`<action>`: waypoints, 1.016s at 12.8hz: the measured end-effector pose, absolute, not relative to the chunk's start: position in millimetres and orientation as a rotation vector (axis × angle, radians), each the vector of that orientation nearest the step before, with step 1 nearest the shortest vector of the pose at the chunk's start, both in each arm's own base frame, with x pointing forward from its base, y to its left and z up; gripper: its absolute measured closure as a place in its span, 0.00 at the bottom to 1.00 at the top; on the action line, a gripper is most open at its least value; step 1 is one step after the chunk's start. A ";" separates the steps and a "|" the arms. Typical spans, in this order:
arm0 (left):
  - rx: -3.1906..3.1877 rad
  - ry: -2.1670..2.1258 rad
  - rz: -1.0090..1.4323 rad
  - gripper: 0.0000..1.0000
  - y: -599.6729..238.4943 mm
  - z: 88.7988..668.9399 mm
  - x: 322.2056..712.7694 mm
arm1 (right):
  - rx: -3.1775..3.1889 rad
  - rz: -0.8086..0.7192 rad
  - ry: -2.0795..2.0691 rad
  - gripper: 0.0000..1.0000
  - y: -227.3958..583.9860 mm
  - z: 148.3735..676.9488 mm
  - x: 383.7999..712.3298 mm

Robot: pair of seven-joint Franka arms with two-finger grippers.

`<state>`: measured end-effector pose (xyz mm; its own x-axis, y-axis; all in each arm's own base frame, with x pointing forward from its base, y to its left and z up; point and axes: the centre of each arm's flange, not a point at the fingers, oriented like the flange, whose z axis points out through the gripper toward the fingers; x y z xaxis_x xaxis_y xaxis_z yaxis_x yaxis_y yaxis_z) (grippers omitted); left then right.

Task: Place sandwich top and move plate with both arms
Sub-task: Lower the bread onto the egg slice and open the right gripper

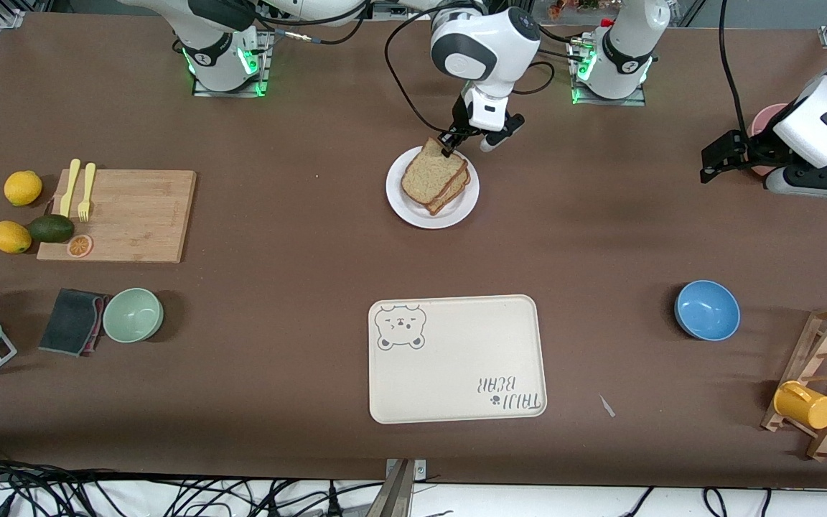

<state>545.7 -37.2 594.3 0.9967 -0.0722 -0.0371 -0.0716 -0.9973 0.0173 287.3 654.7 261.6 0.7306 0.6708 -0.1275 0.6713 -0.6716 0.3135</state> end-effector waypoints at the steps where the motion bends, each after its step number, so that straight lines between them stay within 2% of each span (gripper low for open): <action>1: 3.123 -0.112 -0.059 0.00 -37.3 594.3 545.7 | 2.596 -0.007 1.035 0.95 654.8 258.5 286.8; 9: 3.123 -0.112 -0.059 0.00 -37.3 594.3 545.7 | 2.616 0.059 1.026 0.95 658.9 257.7 292.9; 11: 3.123 -0.112 -0.059 0.00 -37.3 594.3 545.7 | 2.615 0.056 1.026 0.84 658.9 256.2 292.6; 12: 3.123 -0.112 -0.059 0.00 -37.3 594.3 545.7 | 2.614 0.055 1.026 0.84 658.9 255.5 292.5; 13: 3.123 -0.112 -0.059 0.00 -37.3 594.3 545.7 | 2.611 0.058 1.021 0.78 658.2 254.2 293.7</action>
<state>545.7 -37.3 594.3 0.9967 -0.0722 -0.0371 -0.0716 -0.9973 0.0173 293.7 658.2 254.2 0.7413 0.6660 -0.0832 0.6523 -0.6857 0.3229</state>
